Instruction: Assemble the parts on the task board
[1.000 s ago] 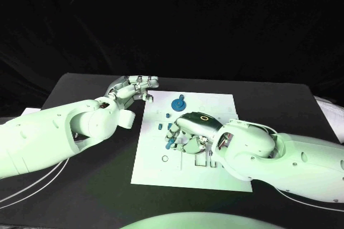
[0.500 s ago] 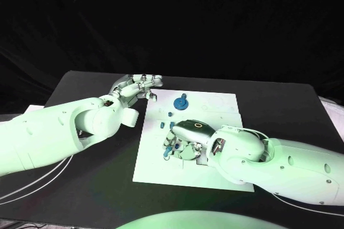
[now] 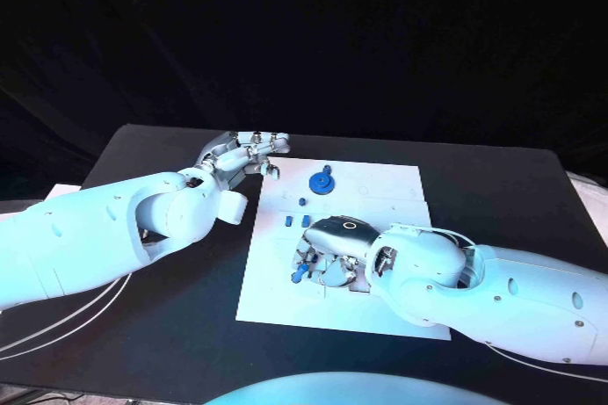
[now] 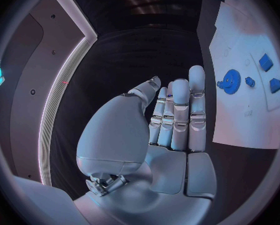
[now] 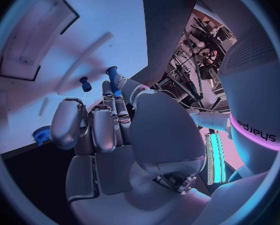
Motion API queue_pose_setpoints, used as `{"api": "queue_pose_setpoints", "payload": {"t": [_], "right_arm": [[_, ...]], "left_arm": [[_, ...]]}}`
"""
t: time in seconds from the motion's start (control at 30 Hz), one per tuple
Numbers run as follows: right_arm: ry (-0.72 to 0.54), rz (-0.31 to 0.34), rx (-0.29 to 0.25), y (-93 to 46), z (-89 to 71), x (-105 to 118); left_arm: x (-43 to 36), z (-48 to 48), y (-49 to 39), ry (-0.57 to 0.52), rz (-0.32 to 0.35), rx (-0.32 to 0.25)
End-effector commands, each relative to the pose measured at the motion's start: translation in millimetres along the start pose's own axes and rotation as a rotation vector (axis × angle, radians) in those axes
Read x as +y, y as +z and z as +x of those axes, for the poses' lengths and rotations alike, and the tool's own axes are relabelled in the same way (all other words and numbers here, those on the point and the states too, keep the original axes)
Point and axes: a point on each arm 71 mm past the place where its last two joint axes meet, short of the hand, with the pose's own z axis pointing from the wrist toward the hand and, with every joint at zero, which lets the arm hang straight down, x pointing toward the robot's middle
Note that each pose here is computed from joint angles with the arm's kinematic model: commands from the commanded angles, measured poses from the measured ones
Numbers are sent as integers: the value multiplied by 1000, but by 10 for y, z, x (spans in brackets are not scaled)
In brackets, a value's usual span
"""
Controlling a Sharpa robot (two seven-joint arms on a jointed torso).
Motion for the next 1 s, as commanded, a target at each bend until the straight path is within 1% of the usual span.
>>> {"api": "queue_pose_setpoints", "payload": {"t": [0.03,0.2,0.53,0.73,0.9,1.0], "right_arm": [[-66,22,33,4,46,-21],[-95,26,28,26,60,-8],[-111,6,32,82,129,88],[-98,29,36,88,143,75],[-88,44,14,79,129,52],[-75,47,-18,68,106,42]], "left_arm": [[-4,26,4,-5,6,20],[-4,26,4,-5,5,21],[-2,30,4,-6,4,22],[-1,30,4,-6,3,22],[-1,28,2,-6,1,22],[0,27,1,-6,0,23]]}}
